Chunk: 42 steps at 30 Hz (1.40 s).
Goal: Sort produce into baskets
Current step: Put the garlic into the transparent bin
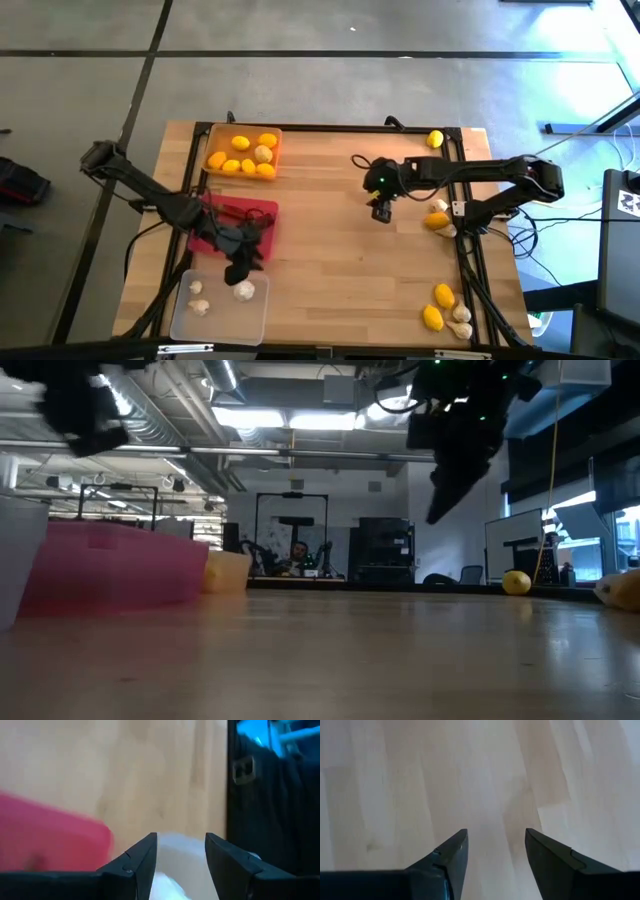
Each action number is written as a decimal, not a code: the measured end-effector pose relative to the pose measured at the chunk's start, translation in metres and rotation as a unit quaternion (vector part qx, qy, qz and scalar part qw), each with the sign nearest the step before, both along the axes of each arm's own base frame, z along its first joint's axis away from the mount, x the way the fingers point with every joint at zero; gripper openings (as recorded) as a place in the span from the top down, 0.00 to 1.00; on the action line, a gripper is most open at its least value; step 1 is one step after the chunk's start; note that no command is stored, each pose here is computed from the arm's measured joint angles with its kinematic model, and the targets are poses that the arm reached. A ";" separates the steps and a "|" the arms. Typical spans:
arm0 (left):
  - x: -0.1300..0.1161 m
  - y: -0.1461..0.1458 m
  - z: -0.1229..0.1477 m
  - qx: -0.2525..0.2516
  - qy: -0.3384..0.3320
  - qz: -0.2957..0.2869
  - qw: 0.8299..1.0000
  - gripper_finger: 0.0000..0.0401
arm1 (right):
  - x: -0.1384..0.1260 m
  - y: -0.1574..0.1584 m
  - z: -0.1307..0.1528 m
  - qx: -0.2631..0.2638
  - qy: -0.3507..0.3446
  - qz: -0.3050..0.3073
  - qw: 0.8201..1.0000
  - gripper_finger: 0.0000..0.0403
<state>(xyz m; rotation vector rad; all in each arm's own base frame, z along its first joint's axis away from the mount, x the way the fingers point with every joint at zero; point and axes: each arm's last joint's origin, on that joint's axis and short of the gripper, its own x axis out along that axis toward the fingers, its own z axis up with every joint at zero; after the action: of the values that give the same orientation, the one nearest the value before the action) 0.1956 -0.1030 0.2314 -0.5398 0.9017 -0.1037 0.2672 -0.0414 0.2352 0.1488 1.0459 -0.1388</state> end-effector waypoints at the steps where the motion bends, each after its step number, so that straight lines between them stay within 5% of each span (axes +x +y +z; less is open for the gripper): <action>1: 0.001 0.003 0.002 0.020 -0.017 0.006 1.000 0.60 | -0.003 0.000 0.002 0.005 0.003 -0.008 1.000 0.53; 7: 0.013 0.016 0.007 0.132 -0.094 0.030 0.986 0.60 | -0.033 0.005 0.021 0.032 0.030 -0.050 0.998 0.53; 14: 0.022 0.023 0.012 0.199 -0.145 0.020 0.969 0.60 | -0.073 0.012 0.037 0.074 0.078 -0.112 0.988 0.53; 21: 0.025 0.025 0.015 0.209 -0.163 0.016 0.964 0.60 | -0.095 0.016 0.037 0.113 0.147 -0.173 0.967 0.53; 27: 0.025 0.025 0.015 0.210 -0.161 0.015 0.964 0.60 | -0.098 0.014 0.035 0.073 0.171 -0.231 0.955 0.51; 32: 0.025 0.025 0.015 0.209 -0.162 0.015 0.964 0.60 | -0.095 0.012 0.027 0.056 0.210 -0.254 0.942 0.40; 42: 0.025 0.025 0.015 0.208 -0.164 0.015 0.964 0.60 | -0.087 -0.016 0.003 0.038 0.317 -0.334 0.887 0.27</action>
<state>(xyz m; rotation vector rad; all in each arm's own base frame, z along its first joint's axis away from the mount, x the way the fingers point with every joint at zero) 0.2209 -0.0783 0.2465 -0.1355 0.5659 0.0263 0.1805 -0.0571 0.2382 0.5633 1.6219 -0.8171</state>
